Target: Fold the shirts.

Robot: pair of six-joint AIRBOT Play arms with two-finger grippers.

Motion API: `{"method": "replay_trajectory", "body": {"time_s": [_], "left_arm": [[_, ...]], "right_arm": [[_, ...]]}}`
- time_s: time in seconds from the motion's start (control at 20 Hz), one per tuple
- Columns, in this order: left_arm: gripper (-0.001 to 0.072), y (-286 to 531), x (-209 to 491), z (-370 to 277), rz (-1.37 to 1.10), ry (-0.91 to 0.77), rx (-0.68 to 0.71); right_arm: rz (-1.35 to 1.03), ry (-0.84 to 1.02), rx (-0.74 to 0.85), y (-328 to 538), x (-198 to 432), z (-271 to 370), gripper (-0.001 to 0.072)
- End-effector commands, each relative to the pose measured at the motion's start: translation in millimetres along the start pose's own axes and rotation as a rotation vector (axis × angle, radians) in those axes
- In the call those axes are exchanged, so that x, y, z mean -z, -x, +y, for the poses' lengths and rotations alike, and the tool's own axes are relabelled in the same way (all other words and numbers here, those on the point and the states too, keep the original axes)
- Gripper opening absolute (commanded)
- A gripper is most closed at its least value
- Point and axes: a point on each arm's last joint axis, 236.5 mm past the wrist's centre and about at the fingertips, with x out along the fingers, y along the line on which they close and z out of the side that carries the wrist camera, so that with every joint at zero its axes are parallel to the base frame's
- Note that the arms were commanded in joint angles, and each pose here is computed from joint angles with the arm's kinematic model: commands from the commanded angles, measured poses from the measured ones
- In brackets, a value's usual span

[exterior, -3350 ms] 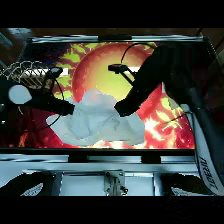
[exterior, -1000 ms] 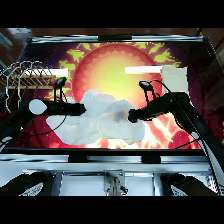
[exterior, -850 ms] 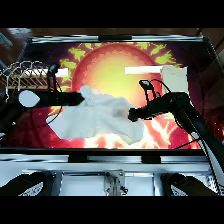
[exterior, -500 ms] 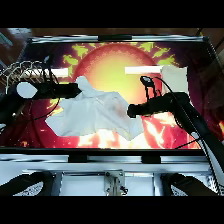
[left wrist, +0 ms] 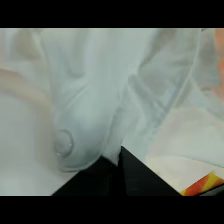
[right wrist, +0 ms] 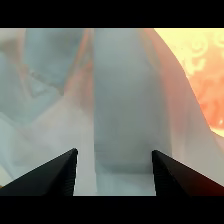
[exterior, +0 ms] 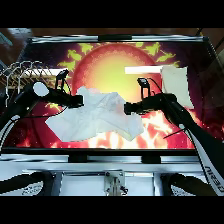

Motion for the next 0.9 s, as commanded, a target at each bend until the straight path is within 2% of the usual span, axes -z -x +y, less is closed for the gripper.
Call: {"method": "replay_trajectory", "body": {"time_s": [0.0,0.05,0.1,0.15,0.2,0.35,0.45,0.65,0.85], "left_arm": [[0.0046,0.7,2.6,-3.3,0.012,-0.045,0.014],[0.0046,1.5,1.8,-9.8,0.007,-0.065,0.040],[0.0046,3.3,0.1,-17.7,0.000,-0.085,0.071],[0.0046,7.2,-4.8,-27.8,-0.017,-0.097,0.106],[0.0046,13.8,-12.9,-39.4,-0.044,-0.107,0.142],[0.0046,59.6,-56.4,-80.5,-0.189,-0.186,0.225],[0.0046,116.4,-93.1,-112.3,-0.339,-0.278,0.250],[0.0046,277.5,-134.2,-188.0,-0.700,-0.470,0.305],[0.0046,408.6,-113.4,-235.9,-0.963,-0.591,0.343]], "right_arm": [[0.015,0.037,-0.007,-25.8,-3.5,-3.9,0.0588],[0.020,0.039,0.005,-31.2,-5.9,-7.3,0.0586],[0.021,0.032,0.024,-36.1,-9.1,-12.4,0.0449],[0.018,0.017,0.048,-39.1,-13.6,-18.1,0.0110],[0.006,-0.007,0.073,-39.4,-19.4,-23.7,0.0052],[-0.022,0.059,0.168,-6.3,-48.0,-39.5,0.0052],[-0.123,0.156,0.248,56.1,-92.3,-46.2,0.0051],[-0.651,0.208,0.299,274.4,-190.5,-17.3,0.0052],[-1.083,0.280,0.307,474.9,-186.0,33.8,0.0052]]}}
